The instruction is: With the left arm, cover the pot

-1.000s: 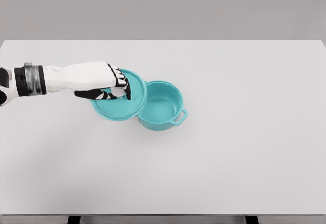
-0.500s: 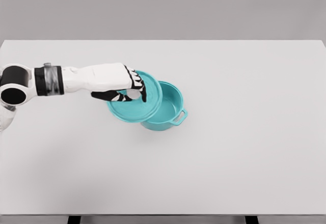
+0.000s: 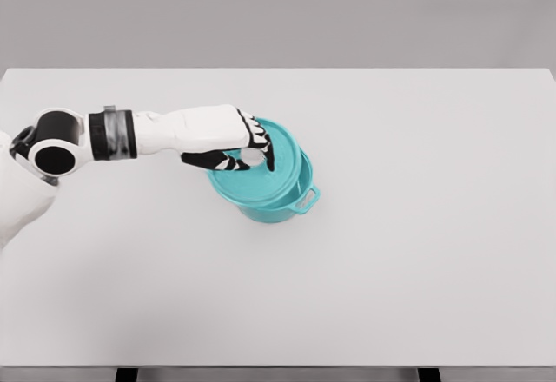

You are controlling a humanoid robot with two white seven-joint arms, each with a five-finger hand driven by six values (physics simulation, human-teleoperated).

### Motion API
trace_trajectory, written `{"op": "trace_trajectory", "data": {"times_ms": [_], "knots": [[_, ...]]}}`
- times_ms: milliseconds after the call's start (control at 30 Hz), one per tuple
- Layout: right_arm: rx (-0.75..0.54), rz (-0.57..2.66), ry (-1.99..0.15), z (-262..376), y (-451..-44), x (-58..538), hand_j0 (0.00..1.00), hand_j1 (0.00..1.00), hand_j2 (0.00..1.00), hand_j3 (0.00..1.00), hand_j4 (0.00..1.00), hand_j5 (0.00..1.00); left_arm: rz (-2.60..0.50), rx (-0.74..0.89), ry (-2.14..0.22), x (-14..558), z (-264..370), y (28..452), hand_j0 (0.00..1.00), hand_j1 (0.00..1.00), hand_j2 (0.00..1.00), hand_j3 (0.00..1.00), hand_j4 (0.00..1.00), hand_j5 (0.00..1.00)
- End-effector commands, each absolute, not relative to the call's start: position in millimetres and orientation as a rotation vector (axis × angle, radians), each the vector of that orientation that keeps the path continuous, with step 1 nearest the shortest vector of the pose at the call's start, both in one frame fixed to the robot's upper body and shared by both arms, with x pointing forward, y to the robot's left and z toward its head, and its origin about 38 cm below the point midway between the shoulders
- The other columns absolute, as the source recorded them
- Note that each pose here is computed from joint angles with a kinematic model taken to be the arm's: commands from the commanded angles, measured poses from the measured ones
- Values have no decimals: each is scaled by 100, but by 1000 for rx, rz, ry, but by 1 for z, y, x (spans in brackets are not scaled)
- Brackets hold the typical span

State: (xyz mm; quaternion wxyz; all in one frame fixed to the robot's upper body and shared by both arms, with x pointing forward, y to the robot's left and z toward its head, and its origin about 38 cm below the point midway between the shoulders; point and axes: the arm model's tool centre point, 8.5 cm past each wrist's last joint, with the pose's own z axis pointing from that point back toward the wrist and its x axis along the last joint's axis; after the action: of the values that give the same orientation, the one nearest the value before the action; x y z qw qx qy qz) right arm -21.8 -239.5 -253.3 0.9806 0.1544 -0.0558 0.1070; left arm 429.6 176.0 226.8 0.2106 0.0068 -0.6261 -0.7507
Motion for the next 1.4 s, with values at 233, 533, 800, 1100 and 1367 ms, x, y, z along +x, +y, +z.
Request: {"op": "trace_trajectory", "data": {"times_ms": [233,533,800,1100,1367], "knots": [[311,216,-113,-253,-239,-22,100,100,100,100,100,100,-2057,1,-1751,436,225,169,55,55,55,55,55,55],[311,215,-113,-253,-239,-22,100,100,100,100,100,100,-2050,-1,-1749,440,222,164,56,56,56,56,56,56],[311,215,-113,-253,-239,-22,100,100,100,100,100,100,-2052,-29,-1750,439,217,156,56,56,56,56,56,56],[311,216,-113,-253,-239,-22,100,100,100,100,100,100,-2041,-36,-1747,440,216,157,56,56,56,56,56,56],[311,215,-113,-253,-239,-22,100,100,100,100,100,100,-2022,-23,-1729,448,216,164,56,56,56,56,56,56]]}}
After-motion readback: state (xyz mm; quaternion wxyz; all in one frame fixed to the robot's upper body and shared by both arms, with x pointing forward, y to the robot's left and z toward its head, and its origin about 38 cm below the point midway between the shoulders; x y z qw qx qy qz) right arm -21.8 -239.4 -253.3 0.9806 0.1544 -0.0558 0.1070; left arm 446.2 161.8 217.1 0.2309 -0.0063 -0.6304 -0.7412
